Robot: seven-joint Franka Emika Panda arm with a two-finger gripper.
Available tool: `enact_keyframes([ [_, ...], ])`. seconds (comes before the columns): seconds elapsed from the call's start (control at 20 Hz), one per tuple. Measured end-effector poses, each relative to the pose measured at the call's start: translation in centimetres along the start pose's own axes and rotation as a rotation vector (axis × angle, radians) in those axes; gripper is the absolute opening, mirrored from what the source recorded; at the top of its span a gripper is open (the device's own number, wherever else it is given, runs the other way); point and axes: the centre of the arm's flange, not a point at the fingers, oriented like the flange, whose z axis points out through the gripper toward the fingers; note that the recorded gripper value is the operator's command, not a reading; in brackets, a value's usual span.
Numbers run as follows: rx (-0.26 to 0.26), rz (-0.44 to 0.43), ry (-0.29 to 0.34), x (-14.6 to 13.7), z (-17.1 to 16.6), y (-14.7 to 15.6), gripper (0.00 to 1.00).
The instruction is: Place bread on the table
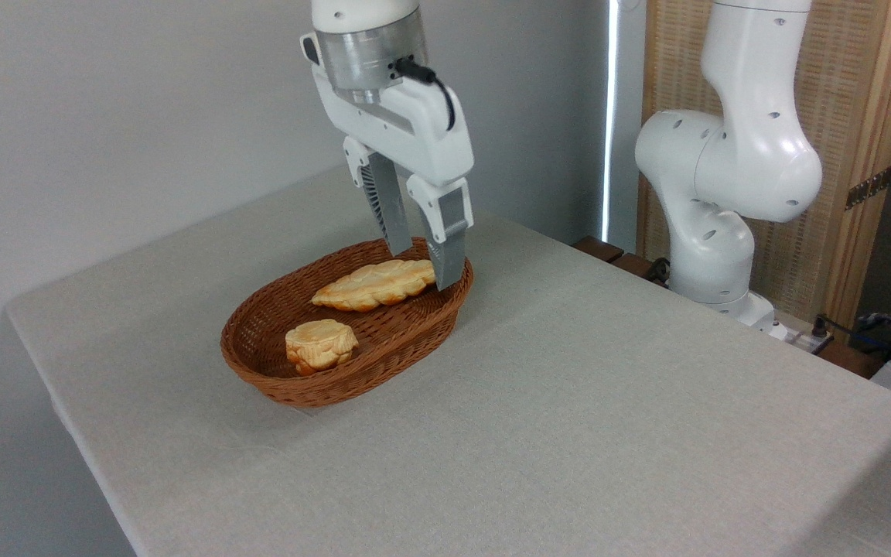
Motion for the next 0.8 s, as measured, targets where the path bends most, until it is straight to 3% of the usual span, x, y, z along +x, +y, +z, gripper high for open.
enact_keyframes([
  [0.4, 0.011, 0.158, -0.006, 5.6, 5.9, 5.3, 1.0],
  [0.8, -0.051, 0.287, -0.096, 9.5, 11.5, 10.4, 1.0],
])
